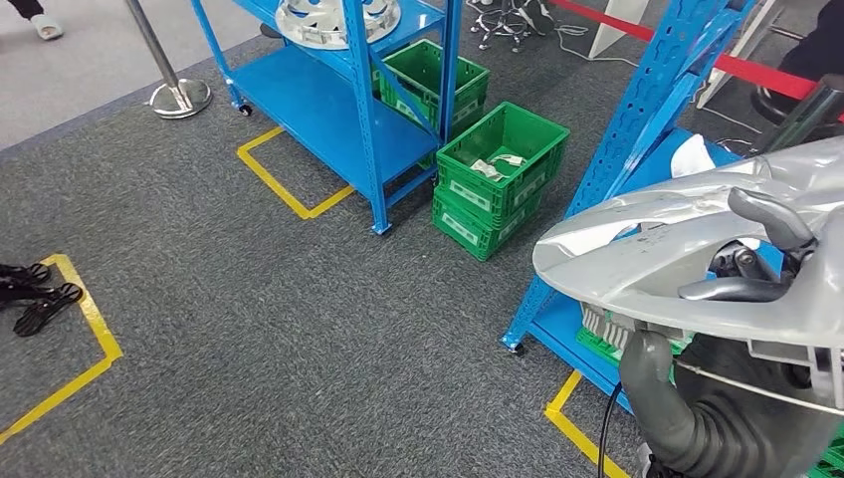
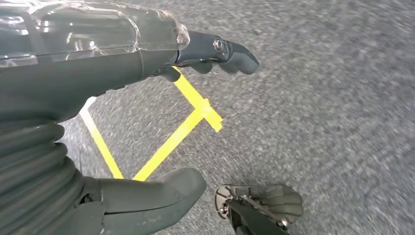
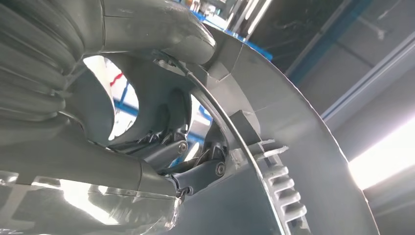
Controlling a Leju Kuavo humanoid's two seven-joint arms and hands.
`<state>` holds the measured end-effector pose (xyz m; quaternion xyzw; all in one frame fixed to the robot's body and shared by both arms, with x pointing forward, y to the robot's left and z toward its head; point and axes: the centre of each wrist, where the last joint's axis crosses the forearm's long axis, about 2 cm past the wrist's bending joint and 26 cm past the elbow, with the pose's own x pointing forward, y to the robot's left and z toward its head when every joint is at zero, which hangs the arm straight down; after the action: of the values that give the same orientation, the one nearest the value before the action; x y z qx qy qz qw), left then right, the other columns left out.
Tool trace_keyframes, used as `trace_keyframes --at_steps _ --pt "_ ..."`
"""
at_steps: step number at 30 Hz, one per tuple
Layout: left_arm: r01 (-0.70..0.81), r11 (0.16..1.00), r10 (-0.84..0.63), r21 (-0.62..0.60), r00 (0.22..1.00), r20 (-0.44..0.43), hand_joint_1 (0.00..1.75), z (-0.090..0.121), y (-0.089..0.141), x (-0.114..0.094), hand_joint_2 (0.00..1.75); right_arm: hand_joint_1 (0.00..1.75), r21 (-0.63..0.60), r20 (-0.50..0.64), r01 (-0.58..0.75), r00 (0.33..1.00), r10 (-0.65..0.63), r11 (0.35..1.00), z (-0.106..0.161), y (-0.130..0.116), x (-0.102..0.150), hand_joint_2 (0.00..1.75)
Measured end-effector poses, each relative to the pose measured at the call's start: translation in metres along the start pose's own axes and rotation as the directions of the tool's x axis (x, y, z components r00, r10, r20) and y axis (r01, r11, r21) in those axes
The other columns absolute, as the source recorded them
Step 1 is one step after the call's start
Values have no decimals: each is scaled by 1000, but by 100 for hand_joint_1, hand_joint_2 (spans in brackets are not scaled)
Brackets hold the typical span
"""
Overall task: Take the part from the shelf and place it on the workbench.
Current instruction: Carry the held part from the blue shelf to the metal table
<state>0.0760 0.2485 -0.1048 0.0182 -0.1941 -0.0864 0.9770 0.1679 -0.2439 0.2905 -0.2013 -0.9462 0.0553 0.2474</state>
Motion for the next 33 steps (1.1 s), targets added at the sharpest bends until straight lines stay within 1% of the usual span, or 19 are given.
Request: trace_keyframes --at_steps 14,33 --pt "0 1000 0 0 1000 4 0 0 0 2 175 175 2 0 0 1000 0 1000 0 0 0 175" --pt "-1 1000 1 -5 1000 2 0 0 -3 0 175 175 0 6 2 1000 -2 1000 -2 0 0 175"
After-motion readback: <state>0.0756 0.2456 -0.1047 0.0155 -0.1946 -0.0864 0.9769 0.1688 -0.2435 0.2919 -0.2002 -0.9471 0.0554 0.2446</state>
